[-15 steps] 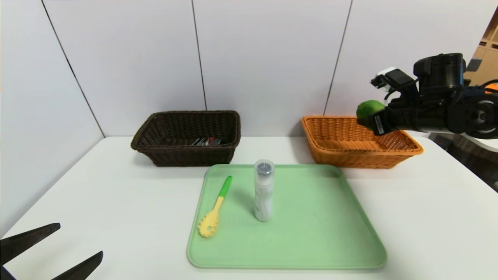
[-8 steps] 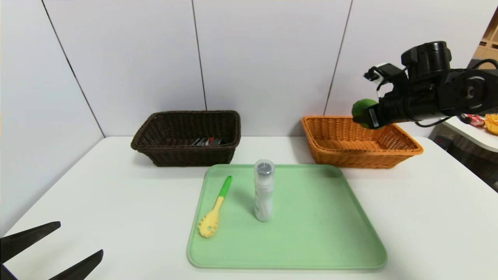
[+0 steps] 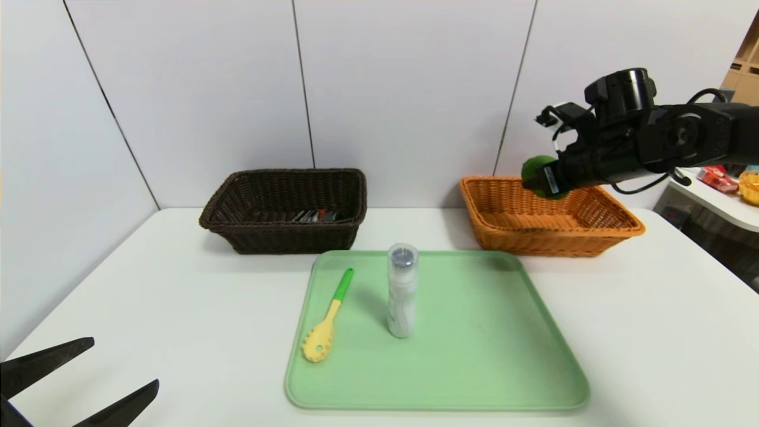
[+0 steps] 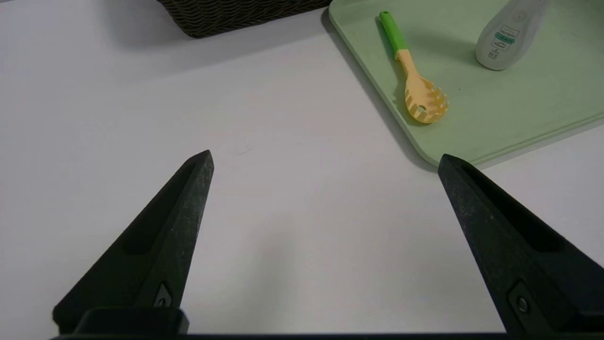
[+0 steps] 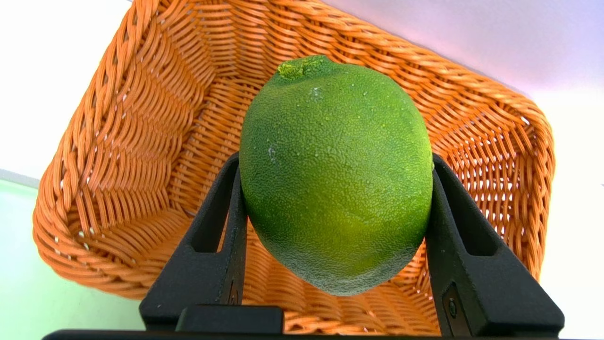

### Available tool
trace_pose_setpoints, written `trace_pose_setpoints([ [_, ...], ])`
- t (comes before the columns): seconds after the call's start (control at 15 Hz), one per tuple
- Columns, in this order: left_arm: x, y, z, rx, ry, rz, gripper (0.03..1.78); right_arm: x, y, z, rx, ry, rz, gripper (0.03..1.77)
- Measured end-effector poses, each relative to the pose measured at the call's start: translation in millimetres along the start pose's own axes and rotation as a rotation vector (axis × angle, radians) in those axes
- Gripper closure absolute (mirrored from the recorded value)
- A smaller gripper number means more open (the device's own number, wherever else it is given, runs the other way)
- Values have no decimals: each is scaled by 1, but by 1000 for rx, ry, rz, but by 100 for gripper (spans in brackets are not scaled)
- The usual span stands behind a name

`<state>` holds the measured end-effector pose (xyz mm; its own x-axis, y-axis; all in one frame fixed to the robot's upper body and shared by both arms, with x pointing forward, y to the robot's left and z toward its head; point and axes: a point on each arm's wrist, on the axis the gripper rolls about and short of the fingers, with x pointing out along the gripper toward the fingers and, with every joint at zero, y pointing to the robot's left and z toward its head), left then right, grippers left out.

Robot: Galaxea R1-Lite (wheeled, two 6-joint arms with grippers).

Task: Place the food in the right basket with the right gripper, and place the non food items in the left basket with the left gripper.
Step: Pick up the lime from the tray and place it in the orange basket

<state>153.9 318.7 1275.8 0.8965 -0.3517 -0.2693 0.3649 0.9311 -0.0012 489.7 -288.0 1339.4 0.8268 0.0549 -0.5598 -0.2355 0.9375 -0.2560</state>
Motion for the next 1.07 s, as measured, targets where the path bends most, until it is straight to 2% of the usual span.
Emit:
trace_pose_setpoints([
  [0.4, 0, 0, -1, 0, 3, 0, 12, 16, 3, 2, 0, 54, 11, 78],
  [1.07, 1, 0, -3, -3, 12, -1, 12, 42, 12, -13, -8, 135, 38, 78],
])
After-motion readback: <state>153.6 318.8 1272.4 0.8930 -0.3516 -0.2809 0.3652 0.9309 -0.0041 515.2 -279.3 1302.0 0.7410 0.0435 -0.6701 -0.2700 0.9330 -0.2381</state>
